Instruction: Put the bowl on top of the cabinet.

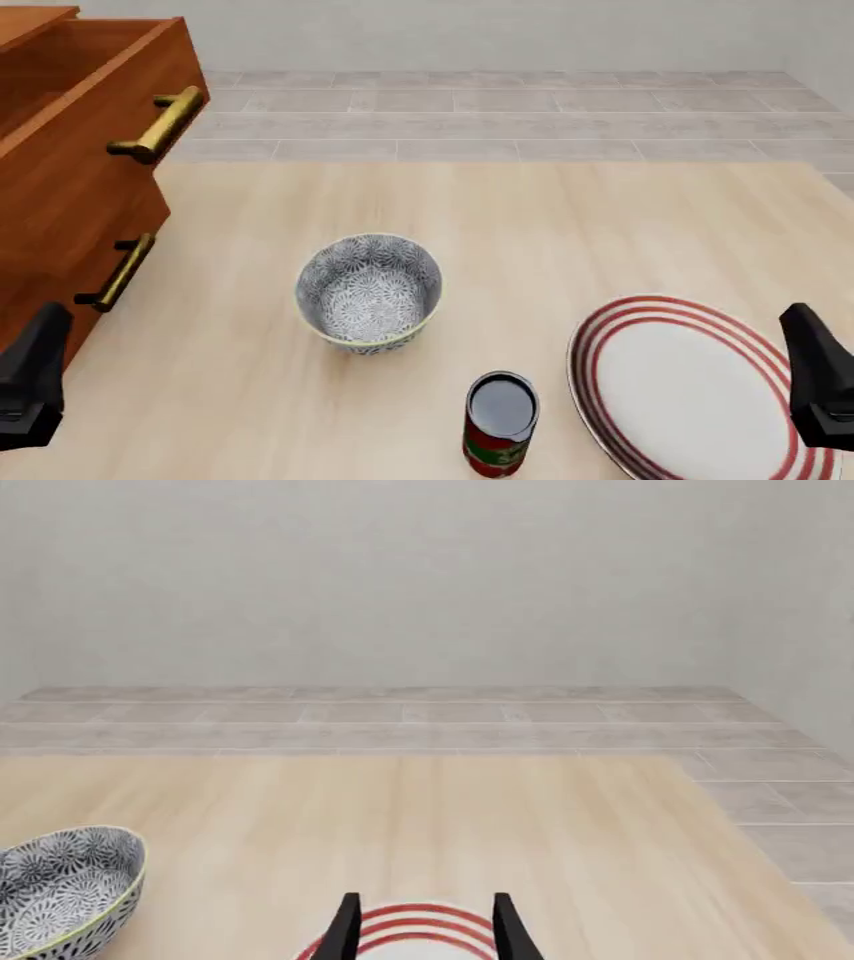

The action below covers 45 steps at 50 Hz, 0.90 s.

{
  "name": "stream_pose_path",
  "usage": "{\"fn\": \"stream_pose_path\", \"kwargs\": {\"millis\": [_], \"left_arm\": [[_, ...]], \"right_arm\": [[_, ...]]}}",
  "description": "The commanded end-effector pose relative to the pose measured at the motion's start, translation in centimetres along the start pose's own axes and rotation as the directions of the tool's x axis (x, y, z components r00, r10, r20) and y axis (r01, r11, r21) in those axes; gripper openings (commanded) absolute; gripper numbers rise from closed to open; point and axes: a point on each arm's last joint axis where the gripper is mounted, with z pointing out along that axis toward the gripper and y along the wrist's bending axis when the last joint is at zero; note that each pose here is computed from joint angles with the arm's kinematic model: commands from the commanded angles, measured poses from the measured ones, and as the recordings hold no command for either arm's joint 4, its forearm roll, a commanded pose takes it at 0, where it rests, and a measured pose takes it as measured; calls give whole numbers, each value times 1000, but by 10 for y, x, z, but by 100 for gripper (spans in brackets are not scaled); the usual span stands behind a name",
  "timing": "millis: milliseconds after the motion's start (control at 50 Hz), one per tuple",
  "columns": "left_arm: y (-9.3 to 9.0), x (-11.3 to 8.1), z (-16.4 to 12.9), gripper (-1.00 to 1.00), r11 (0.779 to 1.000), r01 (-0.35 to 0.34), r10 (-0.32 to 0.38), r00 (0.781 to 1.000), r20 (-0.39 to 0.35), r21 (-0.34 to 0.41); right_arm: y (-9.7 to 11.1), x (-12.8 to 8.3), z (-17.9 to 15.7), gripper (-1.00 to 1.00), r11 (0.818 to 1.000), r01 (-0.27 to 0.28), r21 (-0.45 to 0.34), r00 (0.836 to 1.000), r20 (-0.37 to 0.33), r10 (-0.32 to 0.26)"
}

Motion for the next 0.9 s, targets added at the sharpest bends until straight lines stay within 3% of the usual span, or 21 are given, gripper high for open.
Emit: {"fn": "stream_pose_path", "kwargs": {"millis": [20, 340, 420, 480, 500, 580, 620, 660, 820, 900], "left_arm": [[0, 0, 0, 100, 1000, -2, 2, 1000, -3, 2], [-1, -3, 0, 100, 1000, -25, 25, 1000, -6, 13], [-5, -10, 2, 100, 994, -59, 60, 998, -9, 96], [-9, -17, 8, 100, 990, -25, 30, 999, -37, 137], [-8, -20, 5, 100, 988, -54, 57, 998, -16, 142], [-12, -33, 5, 100, 977, -53, 57, 998, -17, 208], [-16, -38, 11, 100, 967, -16, 30, 998, -49, 254], [-19, -41, 14, 100, 960, -46, 64, 996, -57, 275], [-27, -60, 13, 100, 922, -10, 45, 996, -81, 386], [-31, -60, 16, 100, 903, -31, 73, 994, -81, 428]], "right_arm": [[0, -2, 0, 100, 1000, -4, 0, 1000, 4, 4], [0, -2, 0, 100, 1000, 1, -1, 1000, 5, -1], [0, -1, 0, 100, 1000, 4, -2, 1000, 4, -4], [0, -1, 0, 100, 1000, 6, 0, 1000, 5, -6], [0, -1, 0, 100, 1000, 8, 0, 1000, 4, -8], [0, -1, 0, 100, 1000, 11, 0, 1000, 4, -11], [0, -1, 0, 100, 1000, 14, -2, 1000, 4, -14], [0, -1, 0, 100, 1000, 13, -1, 1000, 3, -13], [0, -2, 0, 100, 1000, 16, 0, 1000, 7, -16], [0, -2, 0, 100, 1000, 22, 3, 1000, 6, -22]]}}
